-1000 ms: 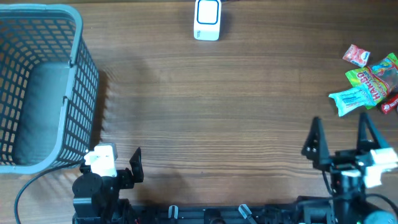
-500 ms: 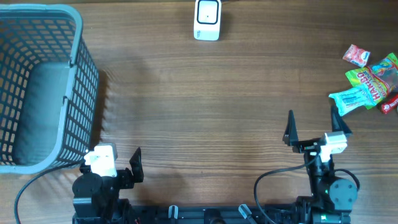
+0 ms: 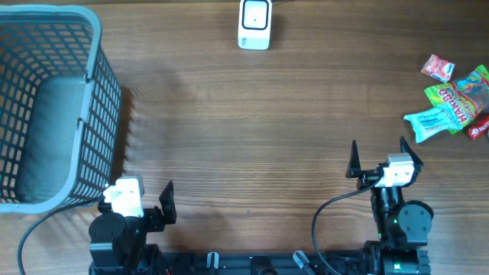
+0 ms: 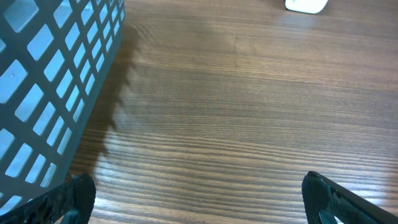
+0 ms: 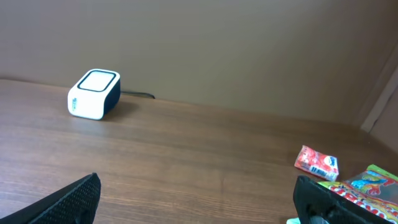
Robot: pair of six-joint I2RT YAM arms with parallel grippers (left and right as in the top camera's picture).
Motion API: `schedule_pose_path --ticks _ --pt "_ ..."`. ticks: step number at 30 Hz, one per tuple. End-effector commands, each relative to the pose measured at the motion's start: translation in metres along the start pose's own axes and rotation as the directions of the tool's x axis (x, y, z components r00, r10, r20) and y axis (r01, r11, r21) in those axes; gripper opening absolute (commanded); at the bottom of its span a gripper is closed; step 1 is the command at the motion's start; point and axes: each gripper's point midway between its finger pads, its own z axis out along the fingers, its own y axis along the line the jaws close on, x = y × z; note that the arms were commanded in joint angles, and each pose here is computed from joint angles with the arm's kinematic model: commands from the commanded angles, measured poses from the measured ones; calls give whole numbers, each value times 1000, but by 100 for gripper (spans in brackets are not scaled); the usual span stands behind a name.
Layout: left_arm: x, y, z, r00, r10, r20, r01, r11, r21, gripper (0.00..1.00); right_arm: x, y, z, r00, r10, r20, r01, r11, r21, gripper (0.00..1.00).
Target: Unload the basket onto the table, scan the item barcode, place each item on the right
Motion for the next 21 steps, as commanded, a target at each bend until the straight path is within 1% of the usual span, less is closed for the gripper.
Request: schedule_pose_path --ticks 1,16,19,21 --pt "1 0 1 1000 2 3 -2 1000 0 100 1 0 1 1000 -17 -4 17 1000 5 100" --pt "1 0 1 1000 2 3 -2 1000 0 100 1 0 0 1000 -17 -4 17 1000 6 100" --pt "1 0 1 1000 2 3 -2 1000 0 100 -6 -1 -1 999 -19 27 19 1000 11 100" --pt "1 0 1 1000 2 3 -2 1000 0 100 -5 -1 -1 1000 -19 22 18 1000 10 100"
